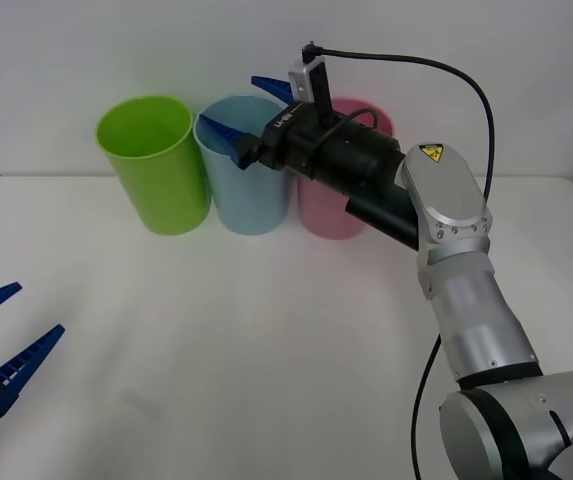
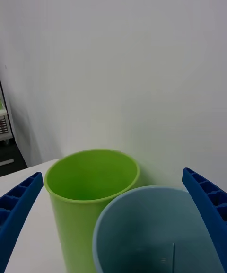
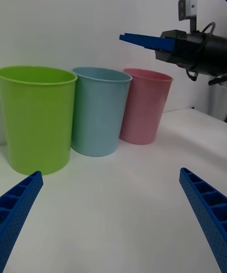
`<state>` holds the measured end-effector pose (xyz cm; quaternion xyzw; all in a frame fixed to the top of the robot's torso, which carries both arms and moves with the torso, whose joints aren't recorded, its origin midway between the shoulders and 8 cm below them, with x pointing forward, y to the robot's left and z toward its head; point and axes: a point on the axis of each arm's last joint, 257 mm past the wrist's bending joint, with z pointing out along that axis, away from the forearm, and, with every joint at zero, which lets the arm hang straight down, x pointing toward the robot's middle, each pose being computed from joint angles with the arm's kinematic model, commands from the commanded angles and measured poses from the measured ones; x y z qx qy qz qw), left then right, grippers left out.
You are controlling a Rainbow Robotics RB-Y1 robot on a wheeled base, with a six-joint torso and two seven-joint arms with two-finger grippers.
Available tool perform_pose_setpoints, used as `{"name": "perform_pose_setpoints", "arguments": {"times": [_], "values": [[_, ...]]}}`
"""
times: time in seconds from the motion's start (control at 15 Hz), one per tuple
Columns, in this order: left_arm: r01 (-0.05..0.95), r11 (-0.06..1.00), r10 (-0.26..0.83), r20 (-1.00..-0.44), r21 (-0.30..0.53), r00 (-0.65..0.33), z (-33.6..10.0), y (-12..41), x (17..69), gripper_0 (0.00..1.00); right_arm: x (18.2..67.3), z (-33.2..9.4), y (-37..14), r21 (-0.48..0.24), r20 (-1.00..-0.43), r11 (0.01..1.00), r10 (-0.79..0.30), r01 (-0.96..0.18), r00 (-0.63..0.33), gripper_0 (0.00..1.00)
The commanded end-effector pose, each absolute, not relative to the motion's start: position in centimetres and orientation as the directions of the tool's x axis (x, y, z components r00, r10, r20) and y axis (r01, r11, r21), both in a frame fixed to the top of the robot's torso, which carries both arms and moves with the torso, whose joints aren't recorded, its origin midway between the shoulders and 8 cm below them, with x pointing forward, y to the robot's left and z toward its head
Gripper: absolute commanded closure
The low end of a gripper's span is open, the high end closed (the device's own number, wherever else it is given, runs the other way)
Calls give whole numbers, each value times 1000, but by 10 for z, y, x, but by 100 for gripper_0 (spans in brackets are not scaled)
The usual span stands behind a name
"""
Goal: Grasp the object on the table and drop it into the matching bin: aluminum can to the light blue bin, PET bottle to the pink bin.
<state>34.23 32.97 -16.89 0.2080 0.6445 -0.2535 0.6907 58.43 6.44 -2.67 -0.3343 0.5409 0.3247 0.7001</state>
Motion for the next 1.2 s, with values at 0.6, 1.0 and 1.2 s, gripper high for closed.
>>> {"name": "perform_pose_setpoints", "arguments": {"times": [0.6,1.0,1.2], "values": [[618,785,-82,-996,-39,41,-169,330,342,0,493,-61,-46,-276,-928,596,37,-754,369,0],[618,785,-82,-996,-39,41,-169,330,342,0,448,-121,-131,-193,-969,625,-3,-756,245,0],[618,785,-82,-996,-39,41,-169,330,342,0,435,-152,-170,-136,-986,673,-19,-727,166,0]]}}
